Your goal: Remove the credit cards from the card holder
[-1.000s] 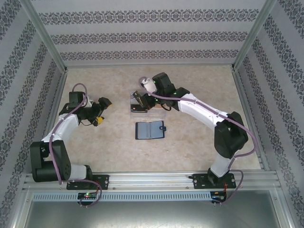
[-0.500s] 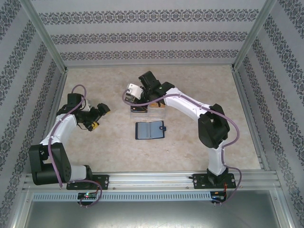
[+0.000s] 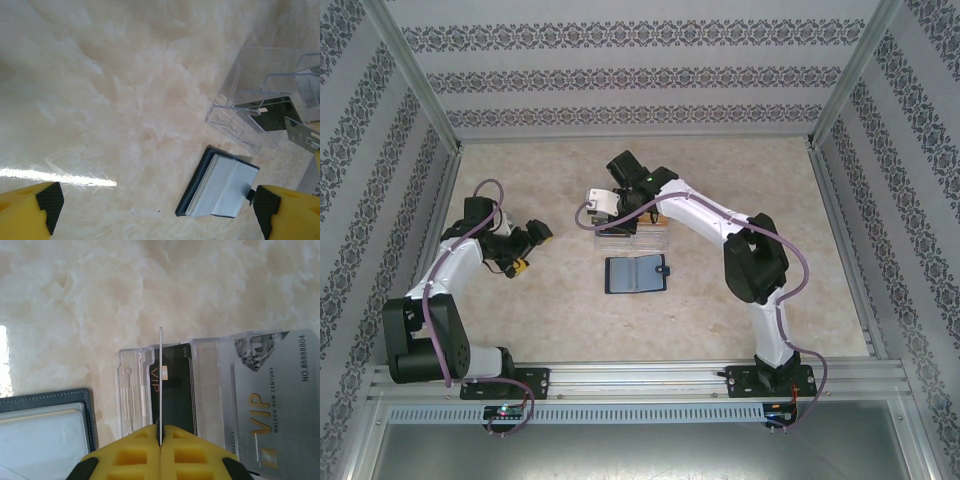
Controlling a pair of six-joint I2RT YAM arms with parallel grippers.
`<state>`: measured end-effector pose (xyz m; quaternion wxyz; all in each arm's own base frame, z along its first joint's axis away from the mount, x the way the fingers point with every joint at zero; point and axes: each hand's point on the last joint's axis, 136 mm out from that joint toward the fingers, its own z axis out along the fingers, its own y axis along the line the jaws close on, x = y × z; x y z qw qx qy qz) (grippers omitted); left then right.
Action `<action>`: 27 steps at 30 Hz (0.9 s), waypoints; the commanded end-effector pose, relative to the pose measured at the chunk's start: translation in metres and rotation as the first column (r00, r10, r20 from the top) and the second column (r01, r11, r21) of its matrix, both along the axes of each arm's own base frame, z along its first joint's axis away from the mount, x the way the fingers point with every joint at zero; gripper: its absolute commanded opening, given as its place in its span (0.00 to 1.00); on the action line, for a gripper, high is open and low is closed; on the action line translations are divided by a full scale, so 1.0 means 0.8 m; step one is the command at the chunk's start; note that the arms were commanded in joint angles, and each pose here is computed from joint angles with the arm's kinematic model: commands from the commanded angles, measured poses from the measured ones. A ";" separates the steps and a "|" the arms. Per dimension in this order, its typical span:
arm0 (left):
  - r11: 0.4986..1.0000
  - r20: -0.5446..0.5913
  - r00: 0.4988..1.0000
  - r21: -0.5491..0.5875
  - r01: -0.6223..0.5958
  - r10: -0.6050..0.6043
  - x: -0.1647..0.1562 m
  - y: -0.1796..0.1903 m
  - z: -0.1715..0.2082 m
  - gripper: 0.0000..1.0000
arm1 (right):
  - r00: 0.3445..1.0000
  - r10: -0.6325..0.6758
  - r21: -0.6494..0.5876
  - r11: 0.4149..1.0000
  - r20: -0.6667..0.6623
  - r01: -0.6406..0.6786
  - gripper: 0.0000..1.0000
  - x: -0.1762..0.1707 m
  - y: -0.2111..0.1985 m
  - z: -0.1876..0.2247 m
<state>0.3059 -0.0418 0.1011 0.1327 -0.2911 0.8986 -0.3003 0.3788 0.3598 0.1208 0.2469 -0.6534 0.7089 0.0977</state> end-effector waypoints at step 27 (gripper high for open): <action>0.997 -0.003 1.000 -0.073 0.024 -0.024 0.003 -0.009 0.004 0.99 | 0.998 -0.056 -0.068 0.996 0.036 0.058 0.29 0.030 -0.010 -0.010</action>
